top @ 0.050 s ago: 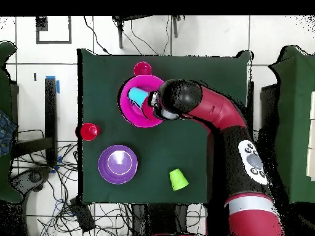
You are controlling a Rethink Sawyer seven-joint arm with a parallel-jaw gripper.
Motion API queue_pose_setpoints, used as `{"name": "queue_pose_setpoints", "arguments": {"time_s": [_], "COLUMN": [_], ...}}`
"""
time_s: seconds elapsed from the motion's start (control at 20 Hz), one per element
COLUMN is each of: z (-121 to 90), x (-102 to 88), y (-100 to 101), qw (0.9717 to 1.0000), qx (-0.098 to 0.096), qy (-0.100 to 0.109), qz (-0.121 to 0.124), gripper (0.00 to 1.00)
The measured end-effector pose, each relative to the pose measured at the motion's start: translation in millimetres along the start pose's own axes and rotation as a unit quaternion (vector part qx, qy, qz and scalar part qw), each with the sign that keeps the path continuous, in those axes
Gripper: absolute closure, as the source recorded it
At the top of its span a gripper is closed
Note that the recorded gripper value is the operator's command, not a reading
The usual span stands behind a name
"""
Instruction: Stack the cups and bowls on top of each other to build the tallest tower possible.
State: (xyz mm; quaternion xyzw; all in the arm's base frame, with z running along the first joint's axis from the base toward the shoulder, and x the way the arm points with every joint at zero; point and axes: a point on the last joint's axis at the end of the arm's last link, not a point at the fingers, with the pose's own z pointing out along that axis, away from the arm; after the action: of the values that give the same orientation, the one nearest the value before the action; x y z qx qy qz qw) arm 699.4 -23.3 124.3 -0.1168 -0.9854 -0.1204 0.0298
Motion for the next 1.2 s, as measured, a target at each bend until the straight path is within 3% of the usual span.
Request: {"name": "queue_pose_setpoints", "arguments": {"time_s": [0.75, 1.2], "z": [7, 20], "x": [12.7, 8.2], "y": [-4, 0], "qw": [0.9998, 1.0], "qx": [-0.002, -0.003], "qy": [0.022, -0.004], "qz": [0.003, 0.0], "gripper": [1.0, 1.0]}}
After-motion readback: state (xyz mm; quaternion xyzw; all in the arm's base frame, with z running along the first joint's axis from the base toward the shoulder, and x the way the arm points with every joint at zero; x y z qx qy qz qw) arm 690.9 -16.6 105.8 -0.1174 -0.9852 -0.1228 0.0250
